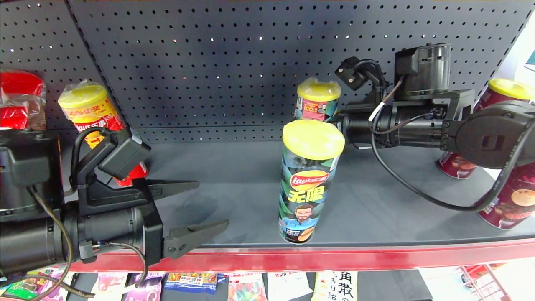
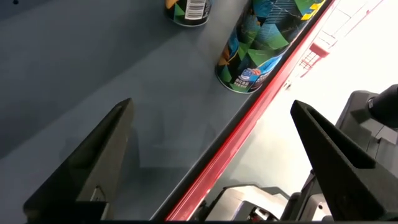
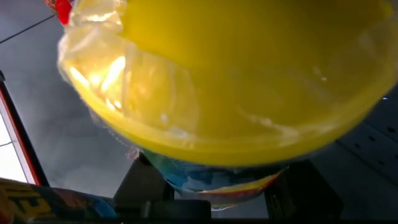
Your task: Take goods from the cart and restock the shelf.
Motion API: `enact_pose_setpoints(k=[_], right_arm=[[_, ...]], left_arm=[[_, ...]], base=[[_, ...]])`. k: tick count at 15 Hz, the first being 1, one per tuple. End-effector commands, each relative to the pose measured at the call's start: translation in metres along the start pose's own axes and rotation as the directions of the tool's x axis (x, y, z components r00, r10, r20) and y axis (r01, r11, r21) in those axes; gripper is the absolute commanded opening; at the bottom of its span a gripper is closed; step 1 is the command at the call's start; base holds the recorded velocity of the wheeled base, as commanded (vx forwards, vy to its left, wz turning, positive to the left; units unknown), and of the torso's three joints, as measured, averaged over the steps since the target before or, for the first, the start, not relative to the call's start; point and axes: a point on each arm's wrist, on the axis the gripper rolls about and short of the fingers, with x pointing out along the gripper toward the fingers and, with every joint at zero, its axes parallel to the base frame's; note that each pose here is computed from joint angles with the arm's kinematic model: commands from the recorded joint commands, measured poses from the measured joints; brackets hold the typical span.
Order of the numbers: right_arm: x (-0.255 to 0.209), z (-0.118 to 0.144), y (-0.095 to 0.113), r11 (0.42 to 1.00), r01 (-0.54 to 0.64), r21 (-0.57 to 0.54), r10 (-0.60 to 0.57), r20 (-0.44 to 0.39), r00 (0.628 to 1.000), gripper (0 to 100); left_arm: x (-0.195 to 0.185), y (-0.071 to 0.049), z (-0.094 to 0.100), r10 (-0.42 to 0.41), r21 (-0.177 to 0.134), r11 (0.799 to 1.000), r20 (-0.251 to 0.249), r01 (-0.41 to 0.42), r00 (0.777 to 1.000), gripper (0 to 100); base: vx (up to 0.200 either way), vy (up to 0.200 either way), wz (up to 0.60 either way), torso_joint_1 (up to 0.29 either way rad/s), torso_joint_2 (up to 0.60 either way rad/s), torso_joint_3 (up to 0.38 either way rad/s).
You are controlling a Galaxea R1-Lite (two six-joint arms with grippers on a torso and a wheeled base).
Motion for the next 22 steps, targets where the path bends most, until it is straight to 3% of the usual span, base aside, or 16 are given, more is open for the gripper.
enact_pose_setpoints(k=[1, 3, 4, 11, 17, 20, 22], right_arm=[[0.003, 0.000, -0.001, 1.000, 0.000, 0.000, 0.000, 0.001, 1.000, 0], [0.003, -0.001, -0.001, 1.000, 0.001, 0.003, -0.001, -0.003, 1.000, 0], [0.002, -0.002, -0.001, 1.000, 0.000, 0.004, 0.000, -0.006, 1.000, 100], [-0.022, -0.004, 0.008, 1.000, 0.004, 0.010, -0.004, -0.011, 1.000, 100], [-0.068, -0.012, 0.002, 0.994, 0.107, 0.036, -0.106, -0.022, 0.994, 100], [-0.103, -0.029, 0.015, 0.988, 0.146, 0.045, -0.144, -0.043, 0.989, 100], [-0.125, -0.042, 0.026, 0.984, 0.162, 0.071, -0.158, -0.055, 0.986, 100]], left_arm=[[0.001, 0.000, -0.001, -0.001, -0.003, 1.000, -0.004, 0.001, 1.000, 100], [0.001, 0.001, -0.001, -0.001, -0.003, 1.000, -0.005, 0.001, 1.000, 100], [0.001, 0.001, -0.001, -0.001, -0.004, 1.000, -0.007, 0.001, 1.000, 100], [0.002, 0.001, -0.002, -0.002, -0.005, 1.000, -0.010, 0.002, 1.000, 100], [0.007, 0.003, -0.004, -0.004, -0.011, 1.000, -0.028, 0.004, 1.000, 100], [0.017, 0.008, -0.007, -0.004, -0.012, 1.000, -0.057, 0.003, 0.998, 100], [0.028, 0.010, -0.011, -0.016, 0.008, 1.000, -0.086, 0.017, 0.996, 100]], base=[[0.000, 0.000, 0.00, 0.000, 0.00, 0.000], [0.000, 0.000, 0.00, 0.000, 0.00, 0.000], [0.000, 0.000, 0.00, 0.000, 0.00, 0.000], [0.000, 0.000, 0.00, 0.000, 0.00, 0.000], [0.000, 0.000, 0.00, 0.000, 0.00, 0.000], [0.000, 0.000, 0.00, 0.000, 0.00, 0.000], [0.000, 0.000, 0.00, 0.000, 0.00, 0.000]])
